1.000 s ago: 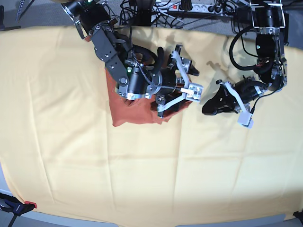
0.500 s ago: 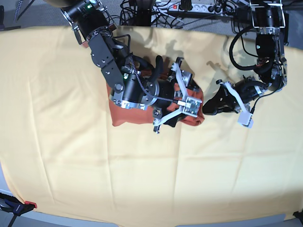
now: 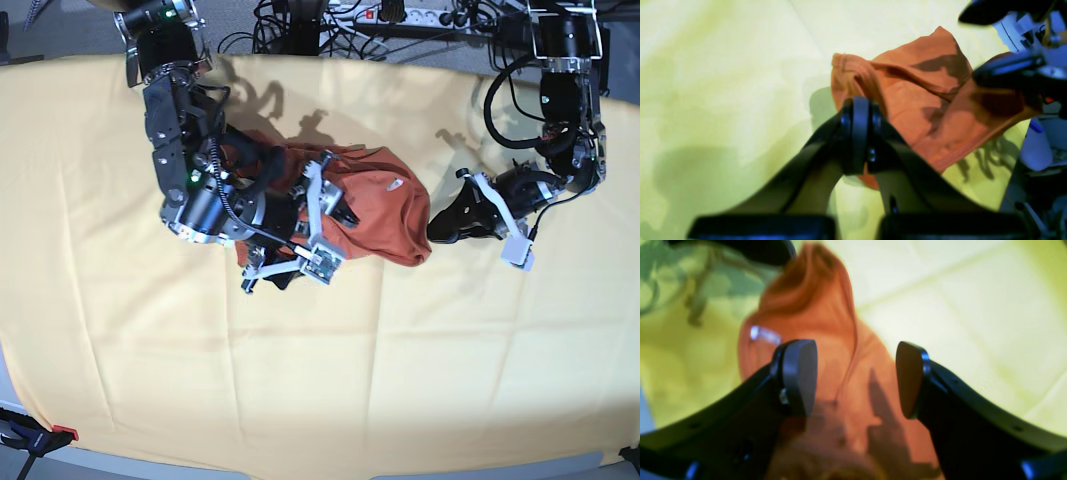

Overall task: Fold the T-shirt properly
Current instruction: 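Release the collar end and pull the right gripper back, then grasp the bunched shirt edge with the left gripper and pull it flat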

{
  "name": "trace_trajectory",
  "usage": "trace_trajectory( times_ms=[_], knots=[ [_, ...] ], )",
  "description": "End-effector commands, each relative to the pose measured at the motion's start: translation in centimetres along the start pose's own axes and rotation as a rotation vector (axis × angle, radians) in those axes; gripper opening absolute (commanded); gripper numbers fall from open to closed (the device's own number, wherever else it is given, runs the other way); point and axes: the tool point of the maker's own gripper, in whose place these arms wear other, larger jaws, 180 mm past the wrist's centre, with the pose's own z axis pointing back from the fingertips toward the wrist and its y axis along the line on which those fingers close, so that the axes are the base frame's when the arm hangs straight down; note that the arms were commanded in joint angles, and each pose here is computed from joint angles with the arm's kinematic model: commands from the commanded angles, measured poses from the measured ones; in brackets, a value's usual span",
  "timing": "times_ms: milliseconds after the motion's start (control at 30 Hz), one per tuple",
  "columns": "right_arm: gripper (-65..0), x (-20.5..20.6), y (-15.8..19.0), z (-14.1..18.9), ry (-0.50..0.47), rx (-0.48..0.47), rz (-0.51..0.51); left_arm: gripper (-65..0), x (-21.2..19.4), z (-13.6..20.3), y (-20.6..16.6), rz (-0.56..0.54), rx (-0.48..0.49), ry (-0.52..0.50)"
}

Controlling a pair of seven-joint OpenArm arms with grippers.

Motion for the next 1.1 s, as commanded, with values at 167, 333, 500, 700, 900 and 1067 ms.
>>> trace_trajectory(
  times_ms=[167, 333, 500, 700, 900, 1067],
  knots=[
    [-26.0, -0.1, -0.4, 2.1, -0.025, -0.013, 0.063, -65.0, 1.7, 0.4, -0.1, -0.033, -0.007, -0.043],
    [-26.0, -1.3, -3.3, 3.0, 0.009, -0.133, 0.029, -65.0, 2.0, 0.4, -0.4, -0.024, -0.022, -0.059],
    [-26.0, -1.9, -8.5, 5.7, -0.034, -0.321, -0.093, -65.0, 2.8, 0.1, -1.6, -0.056, -0.054, -0.068],
    [-26.0, -4.0, -12.1, 9.0, -0.034, -0.440, -0.172, -65.0, 2.5, -2.1, -8.3, -0.212, -0.208, 0.003],
    [-26.0, -7.1, -12.2, 10.2, 0.033, -0.462, -0.199, -59.0, -0.8, -5.1, -13.0, -0.490, -0.283, 0.185],
    [-26.0, -9.2, -11.4, 10.4, 0.092, -0.449, -0.205, -25.5, -1.9, -7.1, -14.1, -0.669, -0.285, 0.213]
  ],
)
